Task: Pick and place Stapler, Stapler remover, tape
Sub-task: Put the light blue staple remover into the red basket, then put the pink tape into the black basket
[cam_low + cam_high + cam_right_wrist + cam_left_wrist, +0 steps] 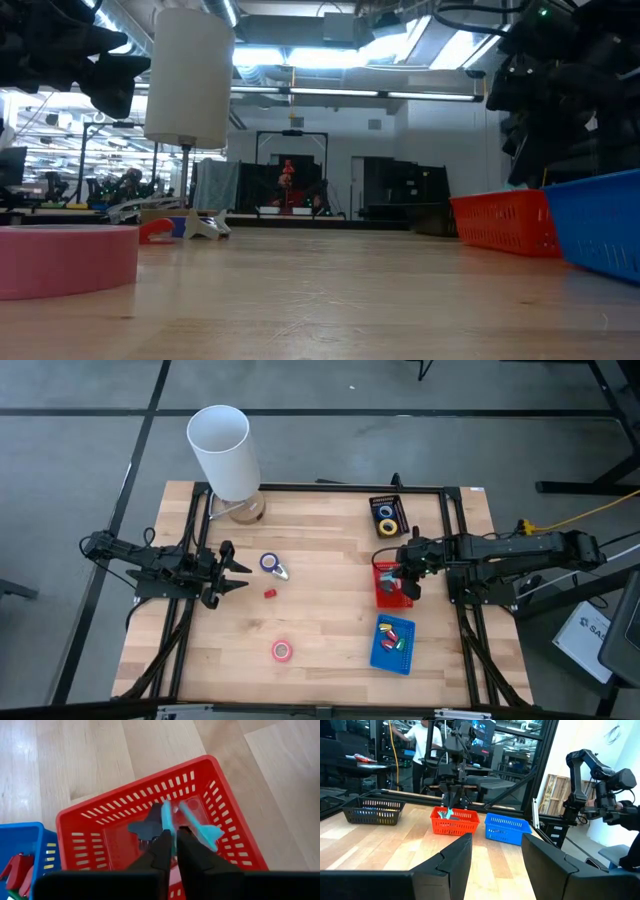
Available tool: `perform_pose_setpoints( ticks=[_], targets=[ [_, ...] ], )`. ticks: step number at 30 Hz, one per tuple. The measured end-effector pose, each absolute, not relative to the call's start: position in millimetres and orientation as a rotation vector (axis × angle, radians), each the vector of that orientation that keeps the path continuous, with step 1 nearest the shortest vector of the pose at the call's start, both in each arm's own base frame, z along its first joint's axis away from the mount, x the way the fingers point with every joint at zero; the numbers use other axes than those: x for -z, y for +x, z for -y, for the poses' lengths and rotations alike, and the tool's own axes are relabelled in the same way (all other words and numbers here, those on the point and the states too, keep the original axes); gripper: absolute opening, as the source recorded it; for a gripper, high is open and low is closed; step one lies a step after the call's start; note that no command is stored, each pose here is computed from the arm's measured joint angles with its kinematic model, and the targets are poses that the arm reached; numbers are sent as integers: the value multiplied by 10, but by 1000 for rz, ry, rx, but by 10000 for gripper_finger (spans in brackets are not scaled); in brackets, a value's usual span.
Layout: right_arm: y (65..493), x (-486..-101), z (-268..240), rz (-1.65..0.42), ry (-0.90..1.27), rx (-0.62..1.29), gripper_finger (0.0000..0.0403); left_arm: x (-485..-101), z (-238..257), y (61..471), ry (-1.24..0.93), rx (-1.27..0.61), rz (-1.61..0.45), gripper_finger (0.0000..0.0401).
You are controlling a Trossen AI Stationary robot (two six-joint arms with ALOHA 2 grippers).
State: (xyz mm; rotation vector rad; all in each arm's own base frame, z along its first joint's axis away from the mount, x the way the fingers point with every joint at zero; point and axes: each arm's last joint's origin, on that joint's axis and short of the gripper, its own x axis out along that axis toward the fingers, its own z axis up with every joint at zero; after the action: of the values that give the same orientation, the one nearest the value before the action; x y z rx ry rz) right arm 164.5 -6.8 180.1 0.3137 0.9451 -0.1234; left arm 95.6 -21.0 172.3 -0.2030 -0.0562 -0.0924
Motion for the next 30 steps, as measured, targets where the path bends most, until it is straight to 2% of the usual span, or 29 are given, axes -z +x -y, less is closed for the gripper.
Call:
perform_pose_setpoints(
  ticks=[10, 16, 23, 30],
  targets=[
    [1665, -1820, 69, -923, 313, 120, 113, -1725, 211, 955, -203, 93, 57, 169],
    [1748, -2029, 71, -859, 231, 64, 157, -1723, 210, 955, -203, 92, 56, 169],
    [1874, -2387, 88, -724, 81, 40, 169, -1724, 210, 955, -203, 92, 57, 169],
    [2117, -2559, 17, -630, -94, -48, 169, -1725, 210, 955, -203, 93, 57, 169]
  ],
)
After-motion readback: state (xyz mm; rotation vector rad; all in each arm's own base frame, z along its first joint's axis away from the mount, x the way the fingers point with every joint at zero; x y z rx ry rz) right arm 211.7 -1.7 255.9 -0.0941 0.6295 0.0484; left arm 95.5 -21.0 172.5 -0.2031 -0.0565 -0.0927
